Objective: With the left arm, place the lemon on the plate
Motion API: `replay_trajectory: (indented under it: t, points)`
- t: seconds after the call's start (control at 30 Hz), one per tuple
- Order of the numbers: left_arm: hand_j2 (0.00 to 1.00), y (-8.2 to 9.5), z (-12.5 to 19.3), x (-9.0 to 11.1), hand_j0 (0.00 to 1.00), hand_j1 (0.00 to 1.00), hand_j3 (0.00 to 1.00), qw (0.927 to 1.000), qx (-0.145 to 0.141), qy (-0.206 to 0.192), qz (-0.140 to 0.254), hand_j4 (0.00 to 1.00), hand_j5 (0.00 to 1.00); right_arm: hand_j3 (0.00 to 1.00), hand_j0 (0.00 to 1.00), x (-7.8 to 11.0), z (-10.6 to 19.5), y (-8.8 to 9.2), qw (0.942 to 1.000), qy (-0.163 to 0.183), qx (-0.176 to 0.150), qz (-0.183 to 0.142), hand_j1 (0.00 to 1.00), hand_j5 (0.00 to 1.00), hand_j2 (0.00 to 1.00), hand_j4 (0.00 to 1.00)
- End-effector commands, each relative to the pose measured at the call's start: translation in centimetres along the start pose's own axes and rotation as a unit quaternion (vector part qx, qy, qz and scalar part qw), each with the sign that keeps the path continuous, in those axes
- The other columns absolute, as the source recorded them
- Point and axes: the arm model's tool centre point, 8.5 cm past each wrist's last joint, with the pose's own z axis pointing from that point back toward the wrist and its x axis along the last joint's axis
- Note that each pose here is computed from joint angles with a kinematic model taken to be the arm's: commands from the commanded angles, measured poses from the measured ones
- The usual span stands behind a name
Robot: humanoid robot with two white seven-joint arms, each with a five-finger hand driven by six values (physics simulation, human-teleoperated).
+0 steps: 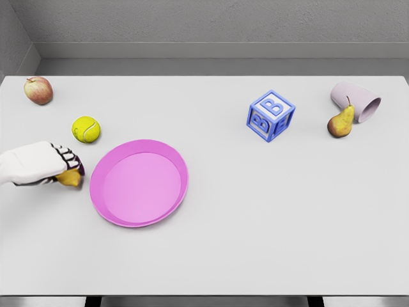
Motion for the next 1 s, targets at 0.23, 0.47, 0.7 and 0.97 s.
replay_trajectory:
  t: [0.23,0.47,0.7,0.97]
  points:
    - [0.49,2.3,0.9,0.5,0.49,0.49,0.49,0.9995,0.027,-0.013,-0.005,0.49,0.49,1.00,1.00,0.0,0.0,0.0,1.0000,0.000,0.000,0.000,1.00,1.00,1.00,1.00]
    - [0.49,4.5,1.5,1.2,0.49,0.49,0.49,0.9981,0.053,-0.023,-0.021,0.49,0.49,1.00,1.00,0.0,0.0,0.0,1.0000,0.001,0.000,0.001,1.00,1.00,1.00,1.00]
    - [0.48,5.3,1.5,1.8,0.48,0.48,0.48,0.9970,0.066,-0.033,-0.025,0.48,0.48,1.00,1.00,0.0,0.0,0.0,1.0000,0.001,0.000,0.001,1.00,1.00,1.00,1.00]
    - [0.46,5.9,1.2,2.2,0.46,0.46,0.46,0.9958,0.078,-0.039,-0.026,0.46,0.46,1.00,1.00,0.0,0.0,0.0,1.0000,0.000,0.000,0.000,1.00,1.00,1.00,1.00]
